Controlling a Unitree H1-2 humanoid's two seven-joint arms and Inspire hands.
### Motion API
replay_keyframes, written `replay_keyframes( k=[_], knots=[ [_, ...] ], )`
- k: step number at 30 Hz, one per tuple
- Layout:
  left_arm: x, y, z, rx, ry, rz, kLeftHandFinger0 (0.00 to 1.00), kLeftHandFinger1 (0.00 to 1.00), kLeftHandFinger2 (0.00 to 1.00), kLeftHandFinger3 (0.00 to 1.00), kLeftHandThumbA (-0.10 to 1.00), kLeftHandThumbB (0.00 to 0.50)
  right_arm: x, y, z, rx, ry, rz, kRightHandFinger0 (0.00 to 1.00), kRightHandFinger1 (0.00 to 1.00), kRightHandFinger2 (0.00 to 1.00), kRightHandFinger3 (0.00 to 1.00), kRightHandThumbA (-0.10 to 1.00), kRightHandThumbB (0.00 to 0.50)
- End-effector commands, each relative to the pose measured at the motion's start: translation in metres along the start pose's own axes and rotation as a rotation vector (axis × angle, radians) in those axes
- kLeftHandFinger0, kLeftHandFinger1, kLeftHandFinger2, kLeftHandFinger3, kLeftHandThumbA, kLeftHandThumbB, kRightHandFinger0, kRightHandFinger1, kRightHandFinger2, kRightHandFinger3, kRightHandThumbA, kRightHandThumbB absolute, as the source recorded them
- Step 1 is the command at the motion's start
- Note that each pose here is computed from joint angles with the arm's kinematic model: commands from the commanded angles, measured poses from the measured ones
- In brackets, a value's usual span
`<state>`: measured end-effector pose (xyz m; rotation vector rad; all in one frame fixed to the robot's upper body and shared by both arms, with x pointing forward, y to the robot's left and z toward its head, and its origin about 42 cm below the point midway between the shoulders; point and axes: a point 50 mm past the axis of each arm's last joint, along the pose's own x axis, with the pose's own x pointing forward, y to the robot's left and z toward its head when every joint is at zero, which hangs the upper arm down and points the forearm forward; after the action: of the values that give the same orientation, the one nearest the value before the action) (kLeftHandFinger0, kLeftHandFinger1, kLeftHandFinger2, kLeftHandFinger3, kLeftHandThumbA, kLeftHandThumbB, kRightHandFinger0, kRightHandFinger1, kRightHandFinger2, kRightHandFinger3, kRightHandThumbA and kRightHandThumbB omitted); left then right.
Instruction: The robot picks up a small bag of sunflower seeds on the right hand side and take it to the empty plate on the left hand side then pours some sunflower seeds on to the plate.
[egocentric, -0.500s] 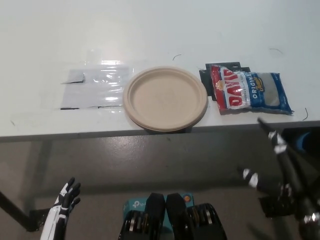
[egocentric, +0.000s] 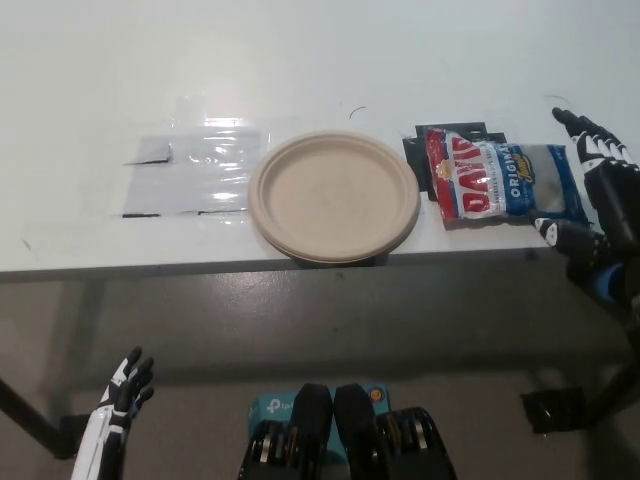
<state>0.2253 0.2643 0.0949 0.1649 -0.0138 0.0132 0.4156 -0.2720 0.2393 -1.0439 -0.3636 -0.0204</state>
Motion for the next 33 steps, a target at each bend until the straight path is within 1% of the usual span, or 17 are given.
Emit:
replay_keyframes(
  k=[1, 3, 5, 6, 7, 8, 9, 11, 12, 14, 19, 22, 26, 29, 32, 33],
  knots=[
    [0.001, 0.005, 0.007, 0.012, -0.043, -0.011, 1.00, 1.00, 1.00, 1.00, 1.00, 0.117, 0.026, -0.017, -0.002, -0.117, 0.020, 0.004, 1.00, 1.00, 1.00, 1.00, 0.80, 0.437],
    [0.003, 0.005, 0.009, 0.013, -0.051, -0.010, 1.00, 1.00, 1.00, 1.00, 1.00, 0.110, 0.032, -0.017, -0.003, -0.127, 0.016, 0.012, 1.00, 1.00, 1.00, 1.00, 0.80, 0.438],
    [0.004, 0.006, 0.009, 0.014, -0.051, -0.015, 1.00, 1.00, 1.00, 1.00, 1.00, 0.114, 0.036, -0.017, -0.003, -0.143, 0.026, 0.041, 1.00, 1.00, 1.00, 1.00, 0.85, 0.470],
    [0.005, 0.007, 0.010, 0.020, -0.054, -0.013, 1.00, 1.00, 1.00, 1.00, 1.00, 0.113, 0.037, -0.016, -0.002, -0.143, 0.026, 0.054, 1.00, 1.00, 1.00, 1.00, 0.86, 0.472],
    [0.006, 0.008, 0.012, 0.024, -0.055, -0.010, 1.00, 1.00, 1.00, 1.00, 1.00, 0.123, 0.038, -0.016, -0.001, -0.138, 0.028, 0.061, 1.00, 1.00, 1.00, 1.00, 0.83, 0.465],
    [0.006, 0.008, 0.012, 0.026, -0.054, -0.007, 1.00, 1.00, 1.00, 1.00, 1.00, 0.126, 0.039, -0.015, -0.001, -0.138, 0.030, 0.072, 1.00, 1.00, 1.00, 1.00, 0.82, 0.470],
    [0.007, 0.008, 0.012, 0.028, -0.057, -0.006, 1.00, 1.00, 1.00, 1.00, 1.00, 0.125, 0.041, -0.014, -0.001, -0.144, 0.032, 0.084, 1.00, 1.00, 1.00, 1.00, 0.82, 0.483],
    [0.007, 0.009, 0.013, 0.026, -0.064, -0.008, 1.00, 1.00, 1.00, 1.00, 1.00, 0.119, 0.041, -0.012, 0.000, -0.148, 0.041, 0.099, 1.00, 1.00, 1.00, 1.00, 0.83, 0.489],
    [0.008, 0.009, 0.013, 0.025, -0.063, -0.009, 1.00, 1.00, 1.00, 1.00, 1.00, 0.134, 0.042, -0.012, -0.001, -0.156, 0.037, 0.103, 1.00, 1.00, 1.00, 1.00, 0.85, 0.496],
    [0.008, 0.009, 0.014, 0.019, -0.064, -0.009, 1.00, 1.00, 1.00, 1.00, 1.00, 0.127, 0.043, -0.012, -0.001, -0.153, 0.045, 0.113, 1.00, 1.00, 1.00, 1.00, 0.86, 0.500],
    [0.009, 0.011, 0.015, 0.016, -0.076, -0.010, 1.00, 1.00, 1.00, 1.00, 1.00, 0.104, 0.048, -0.010, 0.000, -0.158, 0.044, 0.122, 1.00, 1.00, 1.00, 1.00, 0.87, 0.499],
    [0.010, 0.012, 0.015, 0.007, -0.076, -0.005, 1.00, 1.00, 1.00, 1.00, 1.00, 0.115, 0.051, -0.008, 0.000, -0.159, 0.048, 0.129, 1.00, 1.00, 1.00, 1.00, 0.88, 0.490],
    [0.010, 0.013, 0.015, 0.003, -0.078, -0.008, 1.00, 1.00, 1.00, 1.00, 1.00, 0.106, 0.054, -0.003, -0.002, -0.168, 0.050, 0.139, 1.00, 1.00, 1.00, 1.00, 0.91, 0.497],
    [0.010, 0.014, 0.014, 0.004, -0.081, -0.004, 1.00, 1.00, 1.00, 1.00, 1.00, 0.089, 0.056, 0.001, -0.004, -0.173, 0.058, 0.143, 1.00, 1.00, 1.00, 1.00, 0.89, 0.492],
    [0.009, 0.014, 0.015, 0.004, -0.082, -0.007, 1.00, 1.00, 1.00, 1.00, 1.00, 0.086, 0.058, 0.004, -0.005, -0.187, 0.071, 0.140, 1.00, 1.00, 1.00, 1.00, 0.91, 0.492],
    [0.009, 0.014, 0.015, 0.004, -0.079, -0.005, 1.00, 1.00, 1.00, 1.00, 1.00, 0.097, 0.058, 0.005, -0.005, -0.190, 0.075, 0.138, 1.00, 1.00, 1.00, 1.00, 0.92, 0.485]
  ],
)
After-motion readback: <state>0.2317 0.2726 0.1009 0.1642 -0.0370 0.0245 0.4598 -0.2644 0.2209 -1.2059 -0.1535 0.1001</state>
